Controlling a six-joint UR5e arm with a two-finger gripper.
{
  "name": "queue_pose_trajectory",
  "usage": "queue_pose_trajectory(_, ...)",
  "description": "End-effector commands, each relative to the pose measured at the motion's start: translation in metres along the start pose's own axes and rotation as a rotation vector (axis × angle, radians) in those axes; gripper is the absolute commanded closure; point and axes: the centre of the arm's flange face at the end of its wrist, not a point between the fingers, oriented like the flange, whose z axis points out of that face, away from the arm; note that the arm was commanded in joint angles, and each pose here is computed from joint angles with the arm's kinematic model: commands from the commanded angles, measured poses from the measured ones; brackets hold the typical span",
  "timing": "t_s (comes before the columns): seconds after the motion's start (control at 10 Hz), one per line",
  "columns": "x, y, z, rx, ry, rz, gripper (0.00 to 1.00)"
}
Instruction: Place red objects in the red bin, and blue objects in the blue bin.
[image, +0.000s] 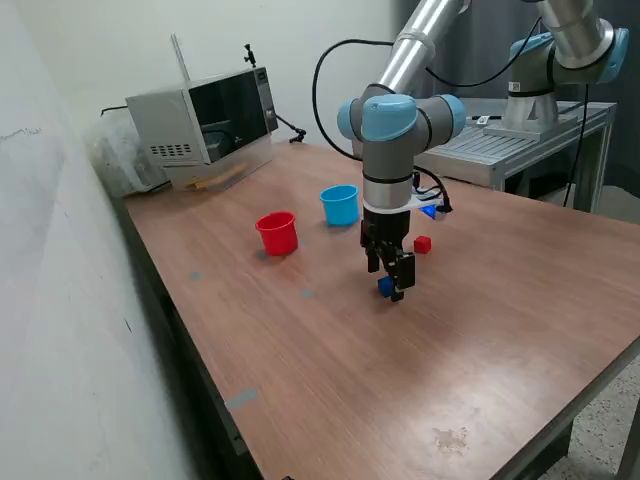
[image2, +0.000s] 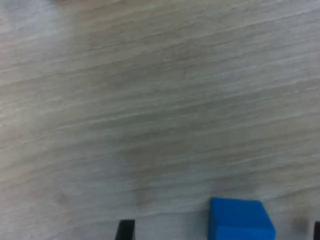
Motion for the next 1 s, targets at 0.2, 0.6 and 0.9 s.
queue_pose_trajectory(0.2,-0.002,-0.001,-0.006,-0.005,-0.008,-0.015,0.0)
queue_pose_trajectory(0.6,0.0,-0.005,-0.009,-0.002,-0.009,-0.018,0.0)
queue_pose_trajectory(0.9,0.006,-0.011,-0.01,0.001,-0.009,-0.028,0.0)
